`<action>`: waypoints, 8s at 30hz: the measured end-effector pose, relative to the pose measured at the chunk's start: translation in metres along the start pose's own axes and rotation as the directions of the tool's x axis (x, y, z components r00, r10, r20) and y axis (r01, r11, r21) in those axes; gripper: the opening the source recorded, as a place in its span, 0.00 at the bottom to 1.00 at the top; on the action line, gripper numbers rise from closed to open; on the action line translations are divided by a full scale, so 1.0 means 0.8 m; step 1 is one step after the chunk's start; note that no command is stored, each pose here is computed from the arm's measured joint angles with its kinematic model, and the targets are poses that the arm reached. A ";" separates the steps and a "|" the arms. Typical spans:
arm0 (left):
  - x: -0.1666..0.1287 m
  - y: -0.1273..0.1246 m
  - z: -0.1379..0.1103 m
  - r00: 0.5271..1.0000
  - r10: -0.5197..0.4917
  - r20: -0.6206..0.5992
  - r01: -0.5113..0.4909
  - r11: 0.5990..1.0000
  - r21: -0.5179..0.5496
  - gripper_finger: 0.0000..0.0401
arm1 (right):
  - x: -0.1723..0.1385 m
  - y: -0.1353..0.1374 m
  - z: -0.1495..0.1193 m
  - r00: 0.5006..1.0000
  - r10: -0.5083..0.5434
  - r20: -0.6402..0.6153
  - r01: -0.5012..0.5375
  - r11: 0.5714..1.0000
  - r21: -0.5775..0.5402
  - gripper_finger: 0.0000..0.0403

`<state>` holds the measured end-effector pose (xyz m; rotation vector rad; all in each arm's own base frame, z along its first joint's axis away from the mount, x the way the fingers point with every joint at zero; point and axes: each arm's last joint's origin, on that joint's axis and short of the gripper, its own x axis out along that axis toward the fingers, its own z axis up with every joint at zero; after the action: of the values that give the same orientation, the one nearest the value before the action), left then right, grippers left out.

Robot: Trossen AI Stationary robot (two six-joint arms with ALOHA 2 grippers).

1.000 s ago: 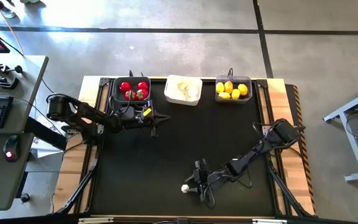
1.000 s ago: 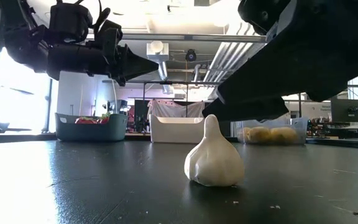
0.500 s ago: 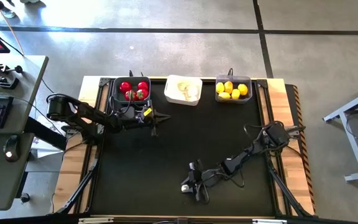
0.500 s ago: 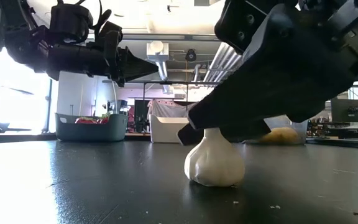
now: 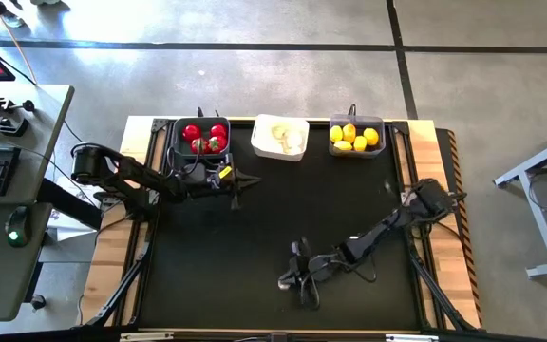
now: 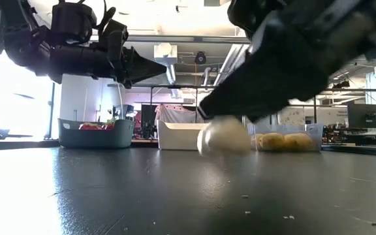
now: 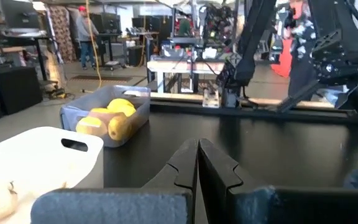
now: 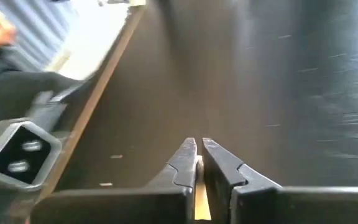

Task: Sort produce into baskets
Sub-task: Put the white garlic into the white bin, then return to Home Position

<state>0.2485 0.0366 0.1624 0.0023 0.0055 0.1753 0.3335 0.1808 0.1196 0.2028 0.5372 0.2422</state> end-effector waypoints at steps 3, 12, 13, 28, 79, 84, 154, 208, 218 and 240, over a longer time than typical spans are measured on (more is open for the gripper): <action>0.000 0.001 0.003 1.000 0.014 0.022 -0.014 1.000 -0.018 0.00 | -0.012 -0.021 0.017 0.995 -0.100 -0.024 0.099 0.995 -0.030 0.01; -0.021 0.002 -0.006 0.996 0.055 0.067 -0.052 0.998 -0.042 0.00 | -0.034 -0.145 0.077 0.942 -0.329 0.059 0.333 0.940 -0.075 0.00; -0.026 0.004 -0.008 0.995 0.068 0.077 -0.065 0.997 -0.047 0.00 | -0.037 -0.162 0.082 0.931 -0.359 0.070 0.363 0.929 -0.068 0.00; -0.064 0.021 -0.022 0.981 0.158 0.113 -0.157 0.987 -0.014 0.00 | -0.116 -0.356 0.143 0.715 -0.671 0.193 0.668 0.738 0.093 0.00; -0.065 0.040 -0.026 0.967 0.244 0.077 -0.243 0.970 -0.021 0.00 | -0.063 -0.438 0.186 0.704 -0.699 -0.127 0.709 0.701 0.072 0.35; -0.068 0.040 -0.028 0.967 0.244 0.072 -0.243 0.970 -0.020 0.00 | -0.053 -0.424 0.189 0.708 -0.698 -0.107 0.702 0.712 -0.004 0.13; -0.136 0.038 0.019 0.912 0.376 0.167 -0.379 0.925 -0.014 0.00 | -0.367 -0.184 -0.041 0.684 -0.396 0.613 0.511 0.859 -0.016 0.00; -0.193 0.035 0.007 0.887 0.462 0.020 -0.458 0.885 -0.086 0.00 | -0.370 -0.203 -0.075 0.484 -0.695 0.532 0.733 0.654 0.188 0.00; -0.193 0.035 0.007 0.887 0.461 0.020 -0.458 0.885 -0.086 0.00 | -0.370 -0.203 -0.075 0.485 -0.695 0.530 0.733 0.654 0.188 0.00; -0.191 0.025 0.007 0.920 0.390 0.020 -0.388 0.918 -0.087 0.00 | -0.370 -0.203 -0.075 0.485 -0.695 0.530 0.733 0.654 0.187 0.00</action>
<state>0.0946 0.0300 0.1691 -0.0755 -0.0391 0.5755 0.0839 -0.0489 0.1700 -0.0392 -0.0268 -0.6364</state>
